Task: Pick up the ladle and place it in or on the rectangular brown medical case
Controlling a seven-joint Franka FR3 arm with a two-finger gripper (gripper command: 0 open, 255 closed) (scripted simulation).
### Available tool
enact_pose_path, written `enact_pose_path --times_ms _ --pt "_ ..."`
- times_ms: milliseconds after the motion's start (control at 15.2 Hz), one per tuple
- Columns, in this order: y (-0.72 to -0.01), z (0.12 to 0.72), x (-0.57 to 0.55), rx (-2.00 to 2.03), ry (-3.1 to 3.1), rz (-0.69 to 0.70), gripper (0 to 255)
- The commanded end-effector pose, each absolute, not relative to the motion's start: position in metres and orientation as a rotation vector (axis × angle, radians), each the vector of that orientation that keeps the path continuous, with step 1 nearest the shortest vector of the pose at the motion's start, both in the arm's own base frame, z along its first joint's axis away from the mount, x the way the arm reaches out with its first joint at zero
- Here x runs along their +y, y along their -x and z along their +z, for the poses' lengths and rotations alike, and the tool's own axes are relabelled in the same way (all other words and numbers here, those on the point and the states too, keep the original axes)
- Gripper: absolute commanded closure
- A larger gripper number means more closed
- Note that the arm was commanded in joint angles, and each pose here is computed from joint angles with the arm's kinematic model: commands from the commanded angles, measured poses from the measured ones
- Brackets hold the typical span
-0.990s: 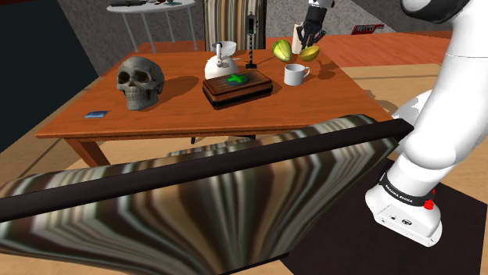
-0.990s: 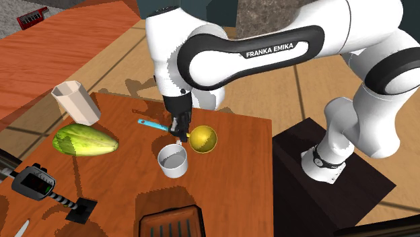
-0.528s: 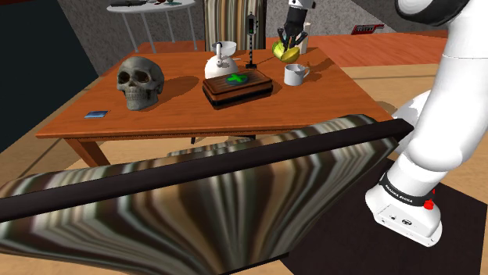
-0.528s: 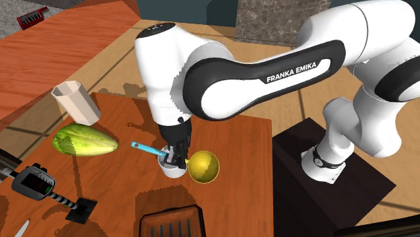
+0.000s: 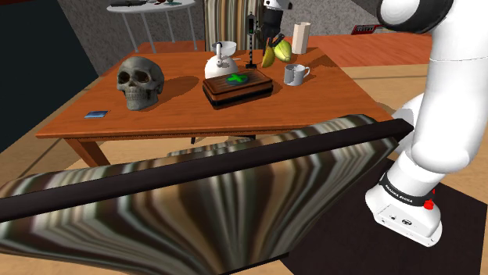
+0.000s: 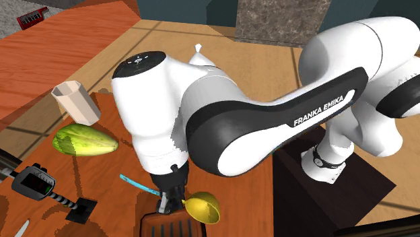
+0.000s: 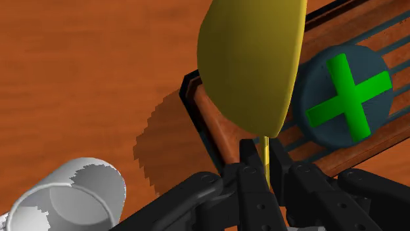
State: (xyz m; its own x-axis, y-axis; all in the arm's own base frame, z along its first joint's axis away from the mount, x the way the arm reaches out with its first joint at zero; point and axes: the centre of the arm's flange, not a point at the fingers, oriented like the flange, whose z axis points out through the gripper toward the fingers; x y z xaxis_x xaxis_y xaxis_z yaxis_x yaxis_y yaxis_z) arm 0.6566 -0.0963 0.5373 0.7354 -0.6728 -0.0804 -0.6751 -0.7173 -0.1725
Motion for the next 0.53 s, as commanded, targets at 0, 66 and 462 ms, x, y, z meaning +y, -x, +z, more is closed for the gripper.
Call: enact_pose_path --times_ms 0,66,462 --pt "-0.668 0.537 -0.074 1.080 2.746 0.017 255" --pt "-0.674 0.538 -0.062 1.080 2.746 0.017 255" --pt "-0.713 0.539 0.007 1.080 2.746 0.017 255"
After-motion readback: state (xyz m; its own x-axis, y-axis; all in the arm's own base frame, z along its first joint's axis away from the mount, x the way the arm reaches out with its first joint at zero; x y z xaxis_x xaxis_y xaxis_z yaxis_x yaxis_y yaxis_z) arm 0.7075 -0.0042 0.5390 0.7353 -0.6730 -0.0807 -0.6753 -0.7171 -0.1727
